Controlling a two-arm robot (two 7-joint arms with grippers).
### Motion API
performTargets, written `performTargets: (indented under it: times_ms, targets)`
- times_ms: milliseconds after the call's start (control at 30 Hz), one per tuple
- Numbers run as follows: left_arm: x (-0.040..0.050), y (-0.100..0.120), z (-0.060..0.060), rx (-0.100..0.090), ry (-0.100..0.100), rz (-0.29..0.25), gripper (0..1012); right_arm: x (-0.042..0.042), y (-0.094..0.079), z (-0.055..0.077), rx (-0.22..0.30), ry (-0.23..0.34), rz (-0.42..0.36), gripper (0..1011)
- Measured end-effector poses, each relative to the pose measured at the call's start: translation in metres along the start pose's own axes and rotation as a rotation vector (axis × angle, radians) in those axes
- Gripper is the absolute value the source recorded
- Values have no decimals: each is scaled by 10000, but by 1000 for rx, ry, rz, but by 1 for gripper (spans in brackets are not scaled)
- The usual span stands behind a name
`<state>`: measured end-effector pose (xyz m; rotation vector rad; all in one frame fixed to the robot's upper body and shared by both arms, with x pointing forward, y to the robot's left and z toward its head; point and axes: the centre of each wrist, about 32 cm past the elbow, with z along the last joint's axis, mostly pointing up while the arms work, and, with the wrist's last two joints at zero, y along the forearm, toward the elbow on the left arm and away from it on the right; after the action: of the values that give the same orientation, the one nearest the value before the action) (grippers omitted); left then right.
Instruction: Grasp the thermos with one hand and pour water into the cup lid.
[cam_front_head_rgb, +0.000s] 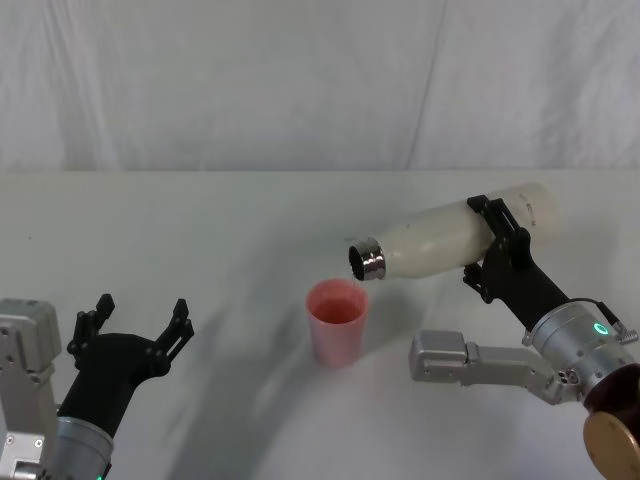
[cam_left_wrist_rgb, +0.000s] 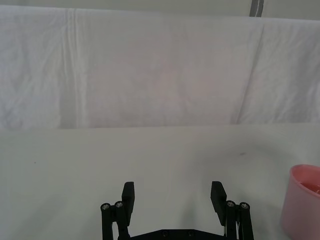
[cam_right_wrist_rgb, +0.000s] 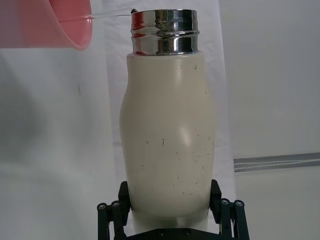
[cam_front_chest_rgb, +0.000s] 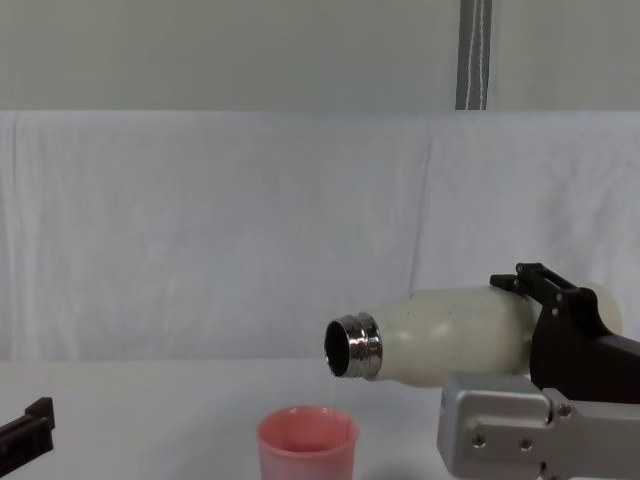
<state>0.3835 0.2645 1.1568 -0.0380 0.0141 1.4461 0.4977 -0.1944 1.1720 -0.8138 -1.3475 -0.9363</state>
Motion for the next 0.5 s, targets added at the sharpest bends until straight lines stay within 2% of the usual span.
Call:
performTargets:
  times_ms: [500]
  targets:
    - [0, 0, 0, 0, 0, 0, 1001, 5, 5, -6, 0, -3, -2, 950]
